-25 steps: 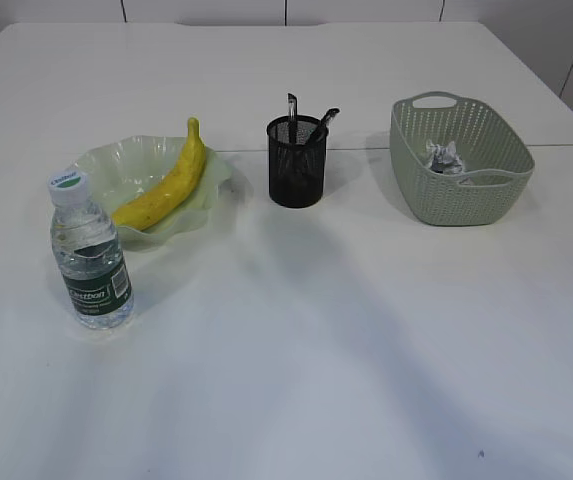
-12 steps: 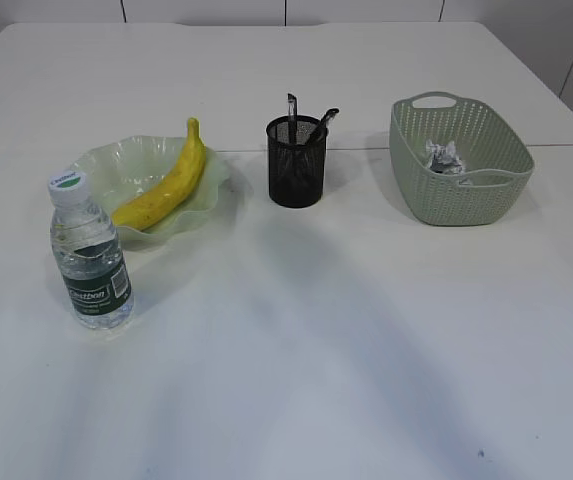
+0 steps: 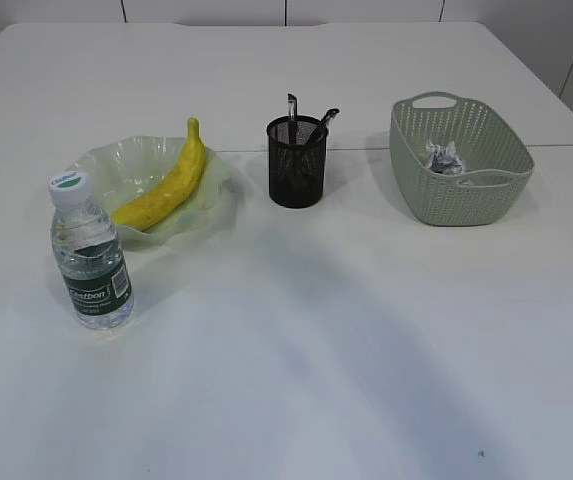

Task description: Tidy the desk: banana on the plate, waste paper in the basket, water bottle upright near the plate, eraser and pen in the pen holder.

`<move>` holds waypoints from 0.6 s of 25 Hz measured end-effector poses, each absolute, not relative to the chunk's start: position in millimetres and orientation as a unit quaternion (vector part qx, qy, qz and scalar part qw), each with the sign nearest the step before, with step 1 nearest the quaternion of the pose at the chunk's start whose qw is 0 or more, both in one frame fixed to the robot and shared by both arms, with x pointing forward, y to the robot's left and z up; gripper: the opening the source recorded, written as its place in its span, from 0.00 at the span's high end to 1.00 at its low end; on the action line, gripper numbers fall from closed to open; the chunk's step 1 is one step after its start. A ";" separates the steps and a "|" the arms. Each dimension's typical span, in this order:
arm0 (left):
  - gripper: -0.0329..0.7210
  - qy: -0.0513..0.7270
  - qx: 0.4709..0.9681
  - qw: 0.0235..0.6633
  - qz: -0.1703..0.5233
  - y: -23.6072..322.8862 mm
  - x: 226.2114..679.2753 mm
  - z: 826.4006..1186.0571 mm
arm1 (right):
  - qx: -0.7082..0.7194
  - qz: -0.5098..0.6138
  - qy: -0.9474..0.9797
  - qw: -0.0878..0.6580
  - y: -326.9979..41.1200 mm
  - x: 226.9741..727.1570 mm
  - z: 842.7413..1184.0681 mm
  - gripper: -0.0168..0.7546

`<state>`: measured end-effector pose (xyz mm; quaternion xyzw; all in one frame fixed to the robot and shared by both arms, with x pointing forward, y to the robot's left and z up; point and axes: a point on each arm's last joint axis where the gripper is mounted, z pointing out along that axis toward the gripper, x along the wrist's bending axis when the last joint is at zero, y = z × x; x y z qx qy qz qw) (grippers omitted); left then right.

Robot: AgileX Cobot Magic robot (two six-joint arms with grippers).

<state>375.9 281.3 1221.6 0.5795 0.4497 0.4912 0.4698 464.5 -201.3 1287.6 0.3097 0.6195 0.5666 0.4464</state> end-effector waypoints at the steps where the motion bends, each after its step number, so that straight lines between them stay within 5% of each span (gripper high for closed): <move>1: 0.66 0.451 0.580 0.468 0.491 281.9 374.1 1221.6 | 0.309 0.565 0.621 0.447 -203.2 460.0 1286.1 0.99; 15: 0.73 0.441 0.567 0.468 0.515 289.8 349.9 1228.5 | 0.289 0.568 0.606 0.475 -245.0 360.1 1263.0 0.99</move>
